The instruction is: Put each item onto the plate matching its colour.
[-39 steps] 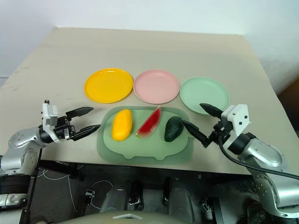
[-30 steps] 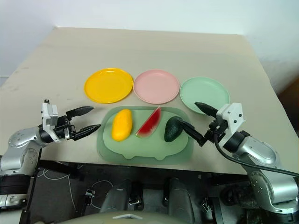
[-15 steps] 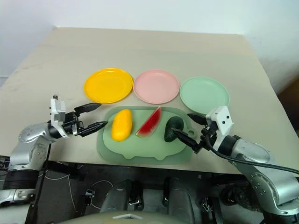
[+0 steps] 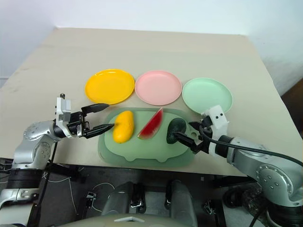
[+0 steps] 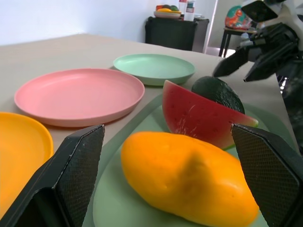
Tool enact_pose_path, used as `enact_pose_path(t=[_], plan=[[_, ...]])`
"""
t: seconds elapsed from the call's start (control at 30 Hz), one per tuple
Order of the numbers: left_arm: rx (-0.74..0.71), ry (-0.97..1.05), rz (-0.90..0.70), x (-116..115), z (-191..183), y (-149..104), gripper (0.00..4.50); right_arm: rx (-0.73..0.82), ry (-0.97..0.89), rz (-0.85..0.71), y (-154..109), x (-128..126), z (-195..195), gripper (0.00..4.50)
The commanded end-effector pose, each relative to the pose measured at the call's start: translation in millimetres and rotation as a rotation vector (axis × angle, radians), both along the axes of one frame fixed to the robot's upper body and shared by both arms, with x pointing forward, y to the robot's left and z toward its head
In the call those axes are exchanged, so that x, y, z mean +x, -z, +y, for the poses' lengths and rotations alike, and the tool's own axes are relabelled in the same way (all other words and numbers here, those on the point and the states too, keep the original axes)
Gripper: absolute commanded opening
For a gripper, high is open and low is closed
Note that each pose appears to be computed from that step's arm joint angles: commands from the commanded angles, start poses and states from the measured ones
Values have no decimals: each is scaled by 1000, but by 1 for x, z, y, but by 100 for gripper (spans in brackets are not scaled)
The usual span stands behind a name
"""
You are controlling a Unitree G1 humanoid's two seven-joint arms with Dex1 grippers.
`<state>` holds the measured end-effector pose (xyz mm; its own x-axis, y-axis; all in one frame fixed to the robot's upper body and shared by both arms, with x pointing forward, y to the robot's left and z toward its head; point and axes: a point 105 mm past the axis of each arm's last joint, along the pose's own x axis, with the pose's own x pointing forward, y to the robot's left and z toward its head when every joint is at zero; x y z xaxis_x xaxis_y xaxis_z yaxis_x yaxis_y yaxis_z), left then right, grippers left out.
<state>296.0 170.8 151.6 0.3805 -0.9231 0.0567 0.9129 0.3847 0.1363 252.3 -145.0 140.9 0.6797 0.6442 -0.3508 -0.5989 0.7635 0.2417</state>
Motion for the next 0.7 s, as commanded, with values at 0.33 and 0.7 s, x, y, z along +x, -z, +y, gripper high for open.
enact_pose_path(t=[0.33, 0.7], plan=[[8, 6, -40, 2, -2, -7, 448, -21, 39, 48, 18, 19, 12, 450], [10, -19, -50, 1, 1, -7, 450, -69, 6, -74, 13, 32, 16, 353]])
